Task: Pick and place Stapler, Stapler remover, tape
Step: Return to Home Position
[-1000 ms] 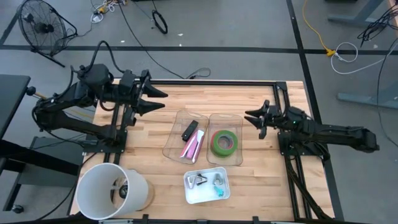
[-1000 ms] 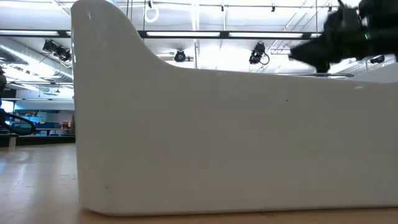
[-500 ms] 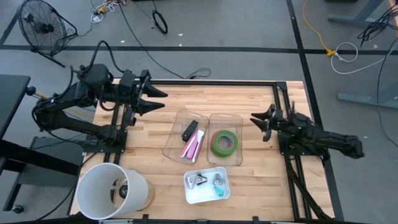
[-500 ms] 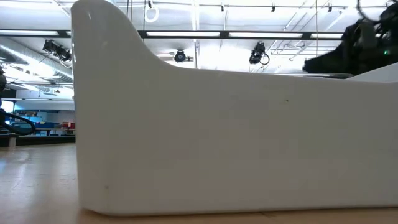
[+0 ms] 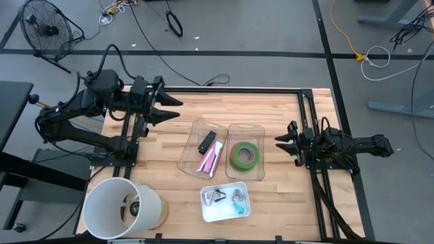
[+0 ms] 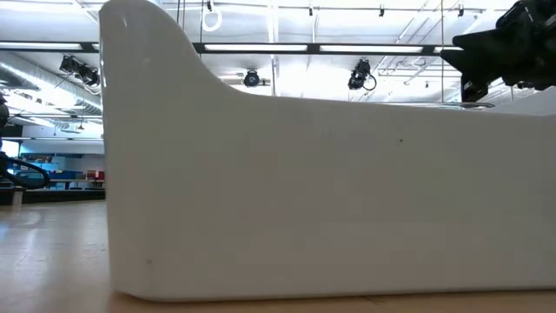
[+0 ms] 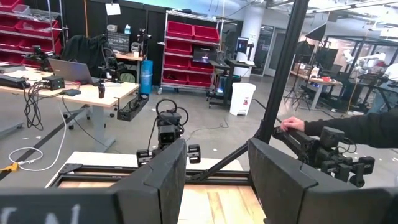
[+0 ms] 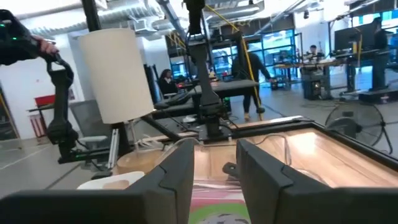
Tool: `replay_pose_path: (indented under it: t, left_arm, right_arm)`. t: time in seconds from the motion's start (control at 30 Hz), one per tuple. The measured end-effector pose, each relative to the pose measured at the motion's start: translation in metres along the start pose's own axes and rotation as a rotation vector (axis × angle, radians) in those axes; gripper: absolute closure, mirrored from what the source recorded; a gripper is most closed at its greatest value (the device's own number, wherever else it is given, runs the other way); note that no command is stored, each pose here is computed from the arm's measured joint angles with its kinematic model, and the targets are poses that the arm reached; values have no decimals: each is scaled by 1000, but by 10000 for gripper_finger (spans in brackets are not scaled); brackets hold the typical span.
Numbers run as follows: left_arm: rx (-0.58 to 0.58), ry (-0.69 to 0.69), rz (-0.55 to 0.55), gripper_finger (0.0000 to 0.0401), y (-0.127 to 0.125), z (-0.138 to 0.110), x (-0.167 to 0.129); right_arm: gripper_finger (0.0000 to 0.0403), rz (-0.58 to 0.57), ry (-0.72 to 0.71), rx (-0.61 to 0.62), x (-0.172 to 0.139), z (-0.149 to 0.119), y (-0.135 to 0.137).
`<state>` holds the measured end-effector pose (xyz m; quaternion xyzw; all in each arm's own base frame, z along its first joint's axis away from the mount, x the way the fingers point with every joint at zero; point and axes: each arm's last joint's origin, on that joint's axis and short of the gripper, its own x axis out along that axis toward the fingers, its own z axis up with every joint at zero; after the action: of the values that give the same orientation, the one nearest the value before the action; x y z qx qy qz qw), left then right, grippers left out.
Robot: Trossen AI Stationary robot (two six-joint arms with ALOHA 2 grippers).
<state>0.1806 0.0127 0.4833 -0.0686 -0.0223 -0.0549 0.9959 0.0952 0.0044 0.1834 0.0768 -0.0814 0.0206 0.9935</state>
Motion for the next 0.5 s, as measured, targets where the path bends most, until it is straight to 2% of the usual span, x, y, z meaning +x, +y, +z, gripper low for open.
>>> replay_pose_path:
  t: [0.5]
  left_arm:
    - [1, -5, -1, 224, -1, 1, -2]
  right_arm:
    - [281, -14, 10, 0, 1, -1, -1]
